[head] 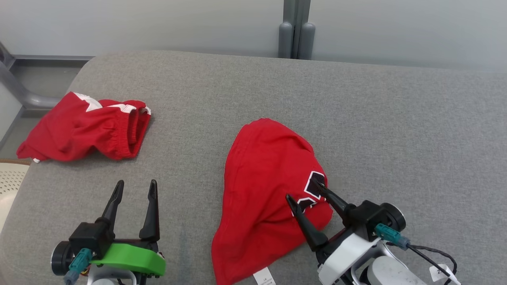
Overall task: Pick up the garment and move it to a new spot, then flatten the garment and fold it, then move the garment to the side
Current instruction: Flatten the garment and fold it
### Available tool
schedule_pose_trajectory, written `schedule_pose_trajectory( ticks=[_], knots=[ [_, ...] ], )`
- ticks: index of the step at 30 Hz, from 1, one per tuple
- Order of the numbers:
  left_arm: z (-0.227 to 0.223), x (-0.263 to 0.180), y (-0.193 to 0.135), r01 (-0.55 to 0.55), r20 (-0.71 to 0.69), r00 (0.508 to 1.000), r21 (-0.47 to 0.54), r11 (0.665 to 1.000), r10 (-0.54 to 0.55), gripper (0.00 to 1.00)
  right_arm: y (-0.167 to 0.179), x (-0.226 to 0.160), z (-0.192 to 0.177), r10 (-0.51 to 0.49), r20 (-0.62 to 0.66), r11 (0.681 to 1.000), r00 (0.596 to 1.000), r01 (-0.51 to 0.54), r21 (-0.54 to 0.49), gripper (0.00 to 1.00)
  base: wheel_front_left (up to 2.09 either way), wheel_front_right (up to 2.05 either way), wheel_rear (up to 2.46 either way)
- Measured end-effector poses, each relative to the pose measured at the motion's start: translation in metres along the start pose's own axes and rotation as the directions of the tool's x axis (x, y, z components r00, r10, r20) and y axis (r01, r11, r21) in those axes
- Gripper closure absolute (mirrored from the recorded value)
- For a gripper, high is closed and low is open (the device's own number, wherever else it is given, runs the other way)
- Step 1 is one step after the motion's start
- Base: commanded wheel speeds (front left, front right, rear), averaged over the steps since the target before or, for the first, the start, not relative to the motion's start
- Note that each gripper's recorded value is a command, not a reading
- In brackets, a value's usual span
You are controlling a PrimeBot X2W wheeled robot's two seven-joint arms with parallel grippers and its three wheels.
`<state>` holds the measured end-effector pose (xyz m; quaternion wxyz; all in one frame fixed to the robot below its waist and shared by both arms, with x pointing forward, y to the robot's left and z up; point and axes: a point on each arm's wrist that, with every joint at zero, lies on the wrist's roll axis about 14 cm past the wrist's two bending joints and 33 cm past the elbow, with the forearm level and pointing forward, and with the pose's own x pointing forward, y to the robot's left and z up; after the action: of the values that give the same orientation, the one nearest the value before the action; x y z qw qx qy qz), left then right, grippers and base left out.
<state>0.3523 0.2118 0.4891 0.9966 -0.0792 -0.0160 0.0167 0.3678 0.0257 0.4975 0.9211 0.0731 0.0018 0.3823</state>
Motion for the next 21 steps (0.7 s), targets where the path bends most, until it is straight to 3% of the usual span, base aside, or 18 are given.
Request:
schedule_pose_trajectory(
  ticks=[5, 12, 21],
  knots=[
    [0.0, -0.002, 0.004, -0.014, -0.001, 1.0, 0.003, 1.0, 0.014, 0.0, 0.006, 0.0, -0.009, 0.017, -0.027, 1.0, 0.999, -0.017, -0.004, 0.0, 0.0, 0.0, 0.0],
    [-0.002, -0.004, 0.008, -0.028, -0.008, 1.0, 0.004, 1.0, 0.028, 0.0, -0.021, 0.002, -0.015, -0.045, -0.051, 0.998, 0.998, 0.042, -0.052, 0.0, 0.0, 0.0, 0.0],
    [-0.004, -0.007, 0.014, -0.051, -0.015, 0.999, 0.002, 0.999, 0.051, 0.0, 0.01, 0.01, -0.039, 0.101, -0.145, 0.985, 0.984, -0.119, -0.127, 0.0, 0.0, 0.0, 0.0]
  ],
)
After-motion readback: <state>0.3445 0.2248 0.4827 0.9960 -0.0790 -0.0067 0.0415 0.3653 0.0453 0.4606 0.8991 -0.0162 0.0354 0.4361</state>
